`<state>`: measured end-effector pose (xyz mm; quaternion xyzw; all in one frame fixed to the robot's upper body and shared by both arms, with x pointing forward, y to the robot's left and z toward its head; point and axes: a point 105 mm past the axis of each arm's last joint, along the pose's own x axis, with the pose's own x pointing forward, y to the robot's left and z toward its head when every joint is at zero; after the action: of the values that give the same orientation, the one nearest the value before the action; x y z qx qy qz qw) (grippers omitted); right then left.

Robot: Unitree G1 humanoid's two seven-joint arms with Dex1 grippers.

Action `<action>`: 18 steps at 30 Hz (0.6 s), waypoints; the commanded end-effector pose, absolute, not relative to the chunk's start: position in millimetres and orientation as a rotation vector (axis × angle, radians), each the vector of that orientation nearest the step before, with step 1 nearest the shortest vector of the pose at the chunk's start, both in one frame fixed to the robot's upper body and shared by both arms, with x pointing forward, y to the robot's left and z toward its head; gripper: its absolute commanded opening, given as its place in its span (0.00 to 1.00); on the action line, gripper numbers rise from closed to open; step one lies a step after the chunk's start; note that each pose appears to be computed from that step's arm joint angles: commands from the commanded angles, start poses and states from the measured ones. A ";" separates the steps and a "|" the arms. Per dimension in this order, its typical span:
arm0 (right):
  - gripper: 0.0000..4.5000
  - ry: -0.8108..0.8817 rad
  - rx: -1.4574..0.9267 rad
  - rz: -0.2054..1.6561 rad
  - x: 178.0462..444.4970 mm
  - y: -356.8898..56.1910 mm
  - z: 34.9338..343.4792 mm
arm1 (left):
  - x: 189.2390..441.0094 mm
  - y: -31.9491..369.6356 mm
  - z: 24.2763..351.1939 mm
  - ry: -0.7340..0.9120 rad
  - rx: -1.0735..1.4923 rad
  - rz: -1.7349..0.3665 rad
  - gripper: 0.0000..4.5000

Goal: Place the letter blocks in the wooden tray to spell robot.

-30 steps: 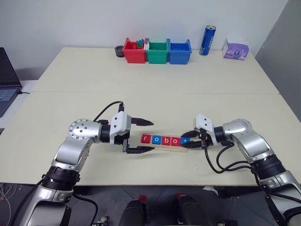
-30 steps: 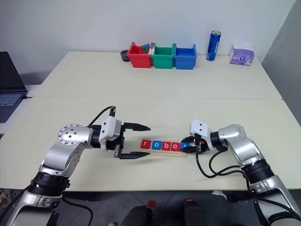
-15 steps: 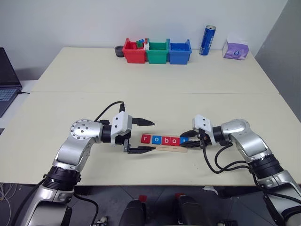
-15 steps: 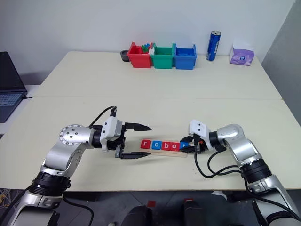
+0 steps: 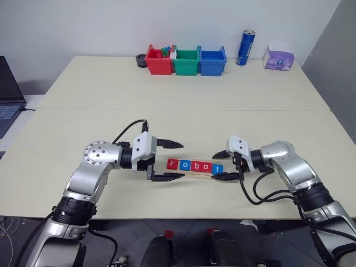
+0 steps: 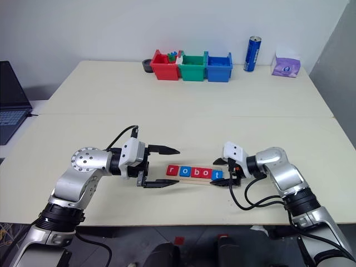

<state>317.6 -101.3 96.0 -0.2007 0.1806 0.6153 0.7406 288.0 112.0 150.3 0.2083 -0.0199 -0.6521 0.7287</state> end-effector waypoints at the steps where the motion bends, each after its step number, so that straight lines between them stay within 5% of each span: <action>1: 1.00 0.306 -0.423 1.334 320.9 -100.5 128.7 | 288.1 110.2 157.3 -0.078 0.477 -1.442 1.00; 11: 1.00 0.306 -0.440 1.222 314.8 -140.9 147.0 | 291.4 107.7 156.6 -0.081 0.479 -1.458 1.00; 14: 0.87 0.311 -0.422 1.240 305.3 -141.5 147.0 | 291.8 107.0 156.7 -0.083 0.480 -1.463 1.00; 18: 0.57 0.322 -0.417 1.280 290.1 -133.9 139.4 | 291.9 106.8 156.7 -0.085 0.483 -1.468 1.00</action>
<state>295.1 -138.1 129.3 -0.1840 0.1686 0.5820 0.7739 292.3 108.3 150.2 0.2072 -0.0241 -0.6608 0.7210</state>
